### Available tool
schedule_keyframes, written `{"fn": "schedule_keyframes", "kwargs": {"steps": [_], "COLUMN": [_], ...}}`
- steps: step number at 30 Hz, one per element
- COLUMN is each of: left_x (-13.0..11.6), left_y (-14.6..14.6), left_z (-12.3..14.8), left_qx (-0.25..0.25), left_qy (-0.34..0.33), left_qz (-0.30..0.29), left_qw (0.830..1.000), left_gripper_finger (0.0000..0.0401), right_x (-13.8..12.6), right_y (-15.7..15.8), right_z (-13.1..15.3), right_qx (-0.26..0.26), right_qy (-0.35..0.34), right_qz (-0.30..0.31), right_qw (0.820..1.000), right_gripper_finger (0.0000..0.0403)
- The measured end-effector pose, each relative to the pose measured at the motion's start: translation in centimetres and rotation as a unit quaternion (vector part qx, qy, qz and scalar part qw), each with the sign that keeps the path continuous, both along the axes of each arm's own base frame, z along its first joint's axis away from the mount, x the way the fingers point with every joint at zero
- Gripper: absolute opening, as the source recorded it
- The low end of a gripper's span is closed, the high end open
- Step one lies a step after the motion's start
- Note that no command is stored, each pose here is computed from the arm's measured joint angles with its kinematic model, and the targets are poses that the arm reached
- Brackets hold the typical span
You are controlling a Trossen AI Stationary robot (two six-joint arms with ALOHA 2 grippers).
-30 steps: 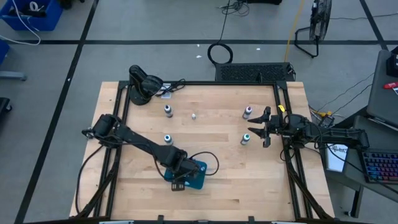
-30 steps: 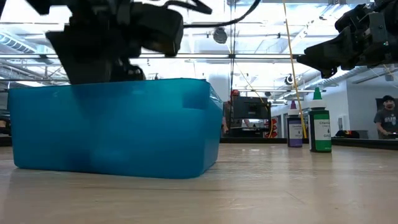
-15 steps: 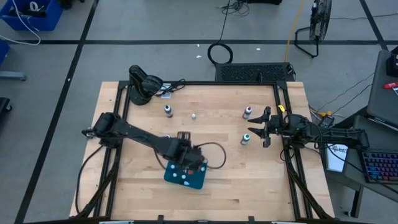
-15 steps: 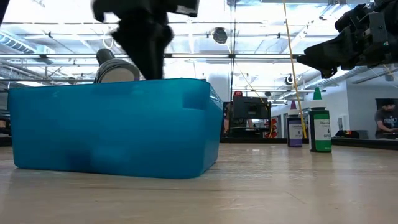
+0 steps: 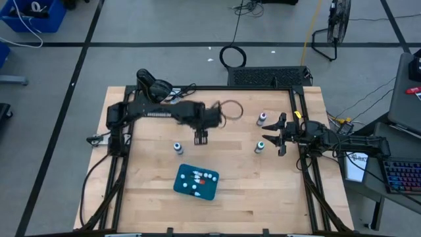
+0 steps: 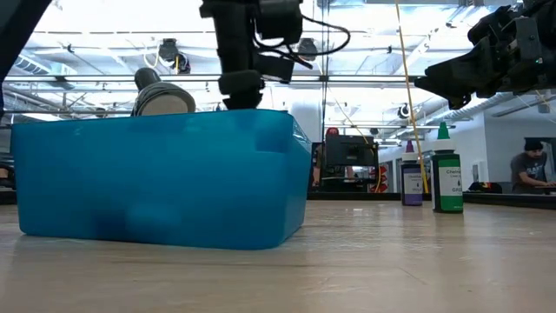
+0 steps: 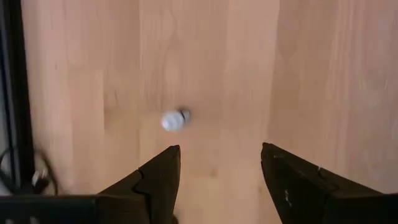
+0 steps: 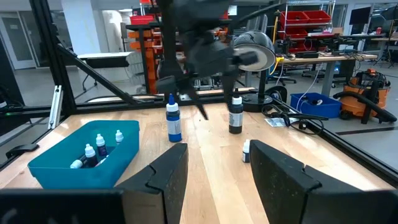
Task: Pick & Place food coloring
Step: Put the small purple coloring bottle into the blue bin
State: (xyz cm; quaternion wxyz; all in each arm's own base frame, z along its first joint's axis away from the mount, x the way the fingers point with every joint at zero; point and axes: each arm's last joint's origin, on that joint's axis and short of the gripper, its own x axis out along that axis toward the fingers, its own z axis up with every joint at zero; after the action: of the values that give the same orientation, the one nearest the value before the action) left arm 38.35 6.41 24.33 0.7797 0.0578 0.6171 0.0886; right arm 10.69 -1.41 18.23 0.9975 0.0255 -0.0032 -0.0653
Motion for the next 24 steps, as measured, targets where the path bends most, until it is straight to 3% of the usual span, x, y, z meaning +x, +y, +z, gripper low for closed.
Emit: {"fn": "schedule_keyframes", "kwargs": {"steps": [8, 24], "left_x": [0.2, 1.9], "left_y": [4.7, 6.1], "left_z": [-0.1, -8.2], "left_qx": [-0.014, -0.049], "left_qy": [-0.05, 0.044], "left_qz": [-0.011, -0.005], "left_qw": [0.999, 0.998], "left_gripper_finger": [0.0225, 0.0225], "right_x": [0.0, 0.0], "right_y": [0.0, 0.0], "right_z": [0.0, 0.0], "right_qx": [0.0, 0.0], "right_qy": [0.0, 0.001], "right_qz": [0.0, 0.0], "right_qw": [1.0, 1.0], "right_gripper_finger": [0.016, 0.016]}}
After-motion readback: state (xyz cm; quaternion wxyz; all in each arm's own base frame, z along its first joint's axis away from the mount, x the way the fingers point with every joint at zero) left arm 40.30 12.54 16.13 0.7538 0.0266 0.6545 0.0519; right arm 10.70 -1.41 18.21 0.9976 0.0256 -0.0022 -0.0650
